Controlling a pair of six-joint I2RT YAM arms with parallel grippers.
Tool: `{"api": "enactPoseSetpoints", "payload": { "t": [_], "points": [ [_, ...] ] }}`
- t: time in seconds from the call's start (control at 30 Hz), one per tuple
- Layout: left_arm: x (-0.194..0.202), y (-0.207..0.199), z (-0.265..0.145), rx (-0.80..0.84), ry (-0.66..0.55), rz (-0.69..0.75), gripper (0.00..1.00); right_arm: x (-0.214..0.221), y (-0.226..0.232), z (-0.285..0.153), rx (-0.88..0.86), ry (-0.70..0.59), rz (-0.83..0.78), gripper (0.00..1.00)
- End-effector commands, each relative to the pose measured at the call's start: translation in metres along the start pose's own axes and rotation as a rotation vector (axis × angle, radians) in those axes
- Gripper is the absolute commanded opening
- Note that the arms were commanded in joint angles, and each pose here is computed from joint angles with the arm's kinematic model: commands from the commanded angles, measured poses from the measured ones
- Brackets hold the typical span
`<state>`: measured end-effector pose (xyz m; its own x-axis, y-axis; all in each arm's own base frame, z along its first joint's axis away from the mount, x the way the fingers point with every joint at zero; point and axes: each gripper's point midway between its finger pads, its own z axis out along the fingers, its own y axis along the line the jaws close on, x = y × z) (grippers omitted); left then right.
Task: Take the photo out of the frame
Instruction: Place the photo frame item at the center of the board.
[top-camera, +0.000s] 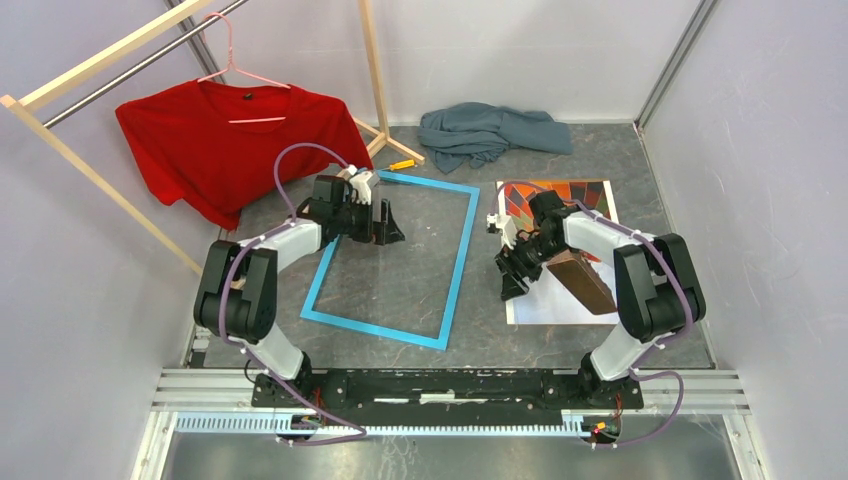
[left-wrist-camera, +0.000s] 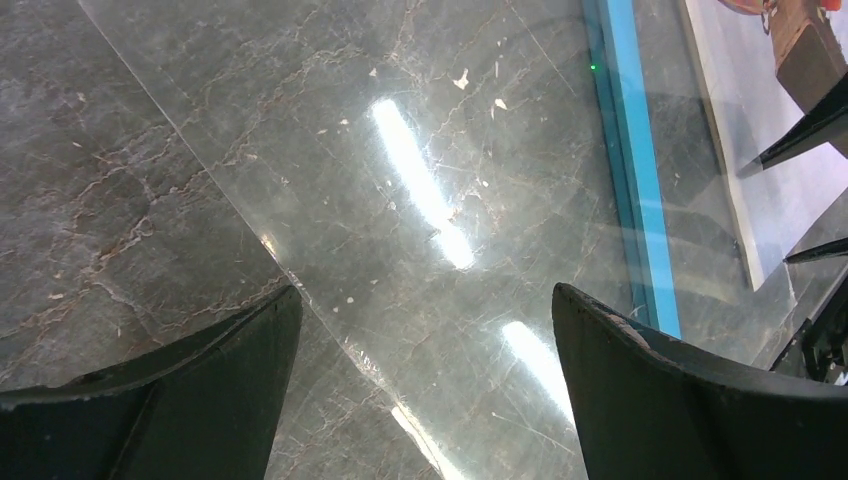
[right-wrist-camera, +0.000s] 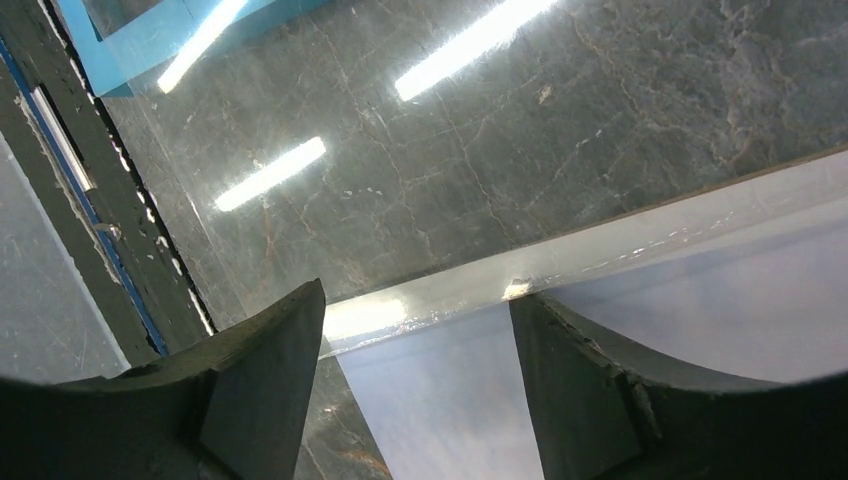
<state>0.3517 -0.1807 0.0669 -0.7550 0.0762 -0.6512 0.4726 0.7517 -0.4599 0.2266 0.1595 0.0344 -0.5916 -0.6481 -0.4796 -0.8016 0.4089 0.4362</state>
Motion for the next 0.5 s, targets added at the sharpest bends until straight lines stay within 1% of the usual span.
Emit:
{"api": "enactPoseSetpoints", "payload": {
  "t": [0.0, 0.2, 0.47],
  "points": [
    [-0.006, -0.008, -0.007, 0.034, -0.031, -0.014, 1.00, -0.004, -0.004, 0.007, 0.004, 0.013, -0.019, 0.75],
    [0.004, 0.009, -0.005, -0.007, -0.015, -0.057, 1.00, -0.003, -0.005, 0.008, 0.006, 0.014, -0.020, 0.75],
    [0.001, 0.012, -0.010, 0.003, -0.035, -0.084, 1.00, -0.006, -0.004, 0.010, -0.002, 0.015, -0.034, 0.75]
  ]
}}
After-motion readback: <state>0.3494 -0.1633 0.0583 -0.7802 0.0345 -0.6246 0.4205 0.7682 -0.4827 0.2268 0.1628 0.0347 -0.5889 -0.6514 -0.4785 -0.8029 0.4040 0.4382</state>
